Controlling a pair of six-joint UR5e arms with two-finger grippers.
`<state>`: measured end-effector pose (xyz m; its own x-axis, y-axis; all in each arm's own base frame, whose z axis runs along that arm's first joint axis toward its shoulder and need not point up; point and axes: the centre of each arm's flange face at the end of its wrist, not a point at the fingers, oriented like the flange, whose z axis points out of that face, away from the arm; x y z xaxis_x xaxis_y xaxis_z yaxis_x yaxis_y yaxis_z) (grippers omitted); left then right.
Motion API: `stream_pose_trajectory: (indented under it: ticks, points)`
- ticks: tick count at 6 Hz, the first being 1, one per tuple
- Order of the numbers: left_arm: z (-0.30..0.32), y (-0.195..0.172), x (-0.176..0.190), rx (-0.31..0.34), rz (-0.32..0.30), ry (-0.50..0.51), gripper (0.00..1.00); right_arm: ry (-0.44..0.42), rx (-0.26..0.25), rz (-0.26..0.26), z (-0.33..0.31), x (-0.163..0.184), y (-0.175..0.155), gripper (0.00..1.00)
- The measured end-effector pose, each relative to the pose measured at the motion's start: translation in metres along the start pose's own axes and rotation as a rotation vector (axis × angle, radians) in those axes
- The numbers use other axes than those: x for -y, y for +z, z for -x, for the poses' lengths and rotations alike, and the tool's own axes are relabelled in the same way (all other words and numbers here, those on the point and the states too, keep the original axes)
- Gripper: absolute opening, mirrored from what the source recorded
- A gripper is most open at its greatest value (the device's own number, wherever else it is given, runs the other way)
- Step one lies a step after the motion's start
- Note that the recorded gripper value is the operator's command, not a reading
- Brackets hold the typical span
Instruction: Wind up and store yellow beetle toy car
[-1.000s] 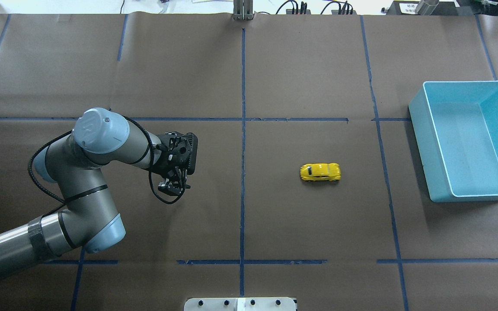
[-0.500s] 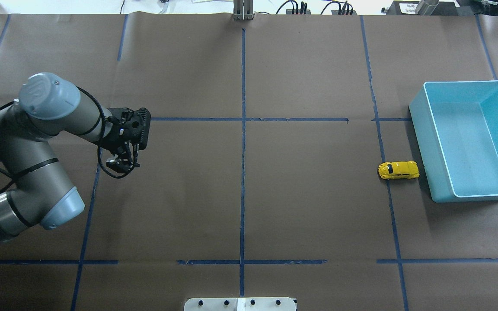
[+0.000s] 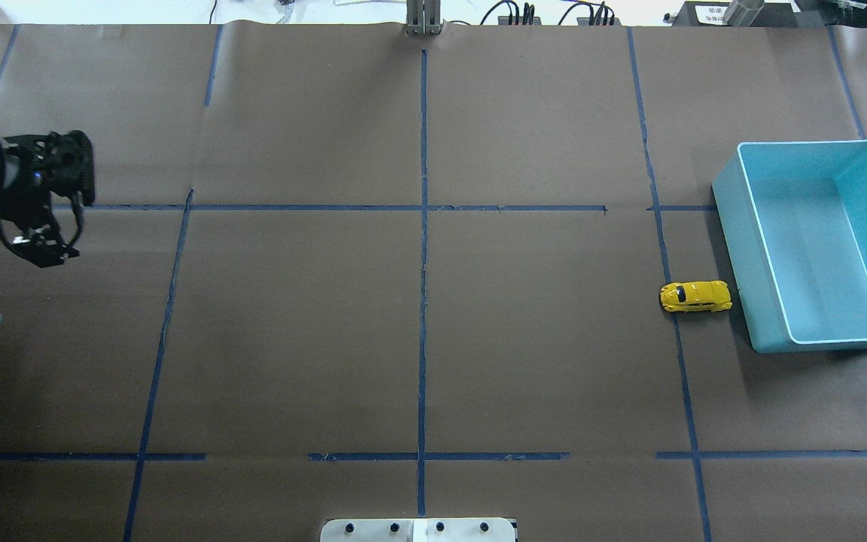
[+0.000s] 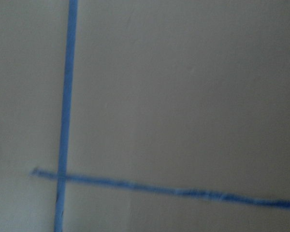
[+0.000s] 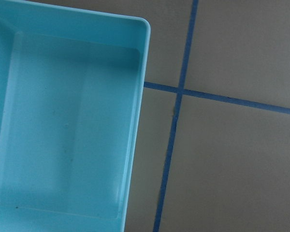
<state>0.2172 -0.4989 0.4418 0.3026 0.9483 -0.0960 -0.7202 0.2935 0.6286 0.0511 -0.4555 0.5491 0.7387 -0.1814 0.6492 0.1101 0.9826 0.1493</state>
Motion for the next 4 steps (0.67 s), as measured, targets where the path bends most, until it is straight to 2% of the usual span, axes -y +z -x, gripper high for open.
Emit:
stream_pose_trajectory:
  ticks: [1, 4]
  points:
    - [0.021, -0.014, -0.062, -0.014, 0.013, -0.120, 1.00, -0.051, 0.006, 0.008, 0.041, 0.014, -0.004, 1.00]
    - [0.053, -0.025, -0.257, -0.160, -0.065, -0.550, 1.00, -0.260, 0.041, 0.041, 0.150, 0.047, 0.013, 1.00]
